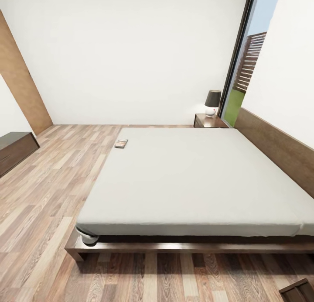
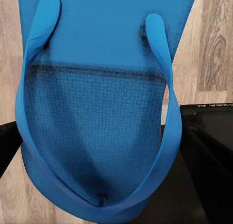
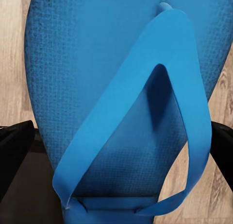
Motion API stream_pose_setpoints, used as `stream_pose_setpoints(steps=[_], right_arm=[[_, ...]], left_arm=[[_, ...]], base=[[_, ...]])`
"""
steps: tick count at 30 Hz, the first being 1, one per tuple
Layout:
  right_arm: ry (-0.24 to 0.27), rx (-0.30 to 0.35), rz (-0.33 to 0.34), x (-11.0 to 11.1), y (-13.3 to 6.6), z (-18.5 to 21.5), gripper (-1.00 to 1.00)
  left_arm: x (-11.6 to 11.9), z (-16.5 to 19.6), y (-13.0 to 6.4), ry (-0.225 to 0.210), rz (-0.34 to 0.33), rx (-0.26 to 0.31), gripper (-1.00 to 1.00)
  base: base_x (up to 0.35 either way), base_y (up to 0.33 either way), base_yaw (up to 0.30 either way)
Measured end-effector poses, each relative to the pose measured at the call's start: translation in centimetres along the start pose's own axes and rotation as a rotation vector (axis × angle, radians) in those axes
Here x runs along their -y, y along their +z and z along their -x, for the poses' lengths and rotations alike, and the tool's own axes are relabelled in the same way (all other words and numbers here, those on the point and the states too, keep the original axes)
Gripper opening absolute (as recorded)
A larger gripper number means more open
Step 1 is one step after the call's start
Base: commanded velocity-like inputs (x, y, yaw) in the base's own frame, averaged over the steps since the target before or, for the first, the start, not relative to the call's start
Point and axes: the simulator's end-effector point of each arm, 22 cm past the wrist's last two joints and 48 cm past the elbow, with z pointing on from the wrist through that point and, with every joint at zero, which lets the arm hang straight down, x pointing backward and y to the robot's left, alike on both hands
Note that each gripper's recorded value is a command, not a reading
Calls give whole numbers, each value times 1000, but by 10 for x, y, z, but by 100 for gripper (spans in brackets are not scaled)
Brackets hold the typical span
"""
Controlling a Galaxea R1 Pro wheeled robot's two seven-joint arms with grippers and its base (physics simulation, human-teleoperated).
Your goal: In the bedroom, move the book from the bed onto either nightstand, and place the two sandals side by side next to the bed.
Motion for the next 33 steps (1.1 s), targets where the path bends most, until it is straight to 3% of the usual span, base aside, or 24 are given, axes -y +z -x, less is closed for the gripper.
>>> stream_pose_setpoints(steps=[18, 25, 33], right_arm=[[5, 26, -4, 1, 1, 12, -100], [11, 44, -15, 3, 2, 23, -100], [15, 53, -19, 5, 2, 28, -100]], left_arm=[[-6, 4, 0, 15, 9, 2, -100], [-22, 12, 1, 7, 117, -18, -100], [-25, 31, 3, 6, 143, -18, -100]], base=[[0, 0, 1], [0, 0, 0], [0, 0, 0]])
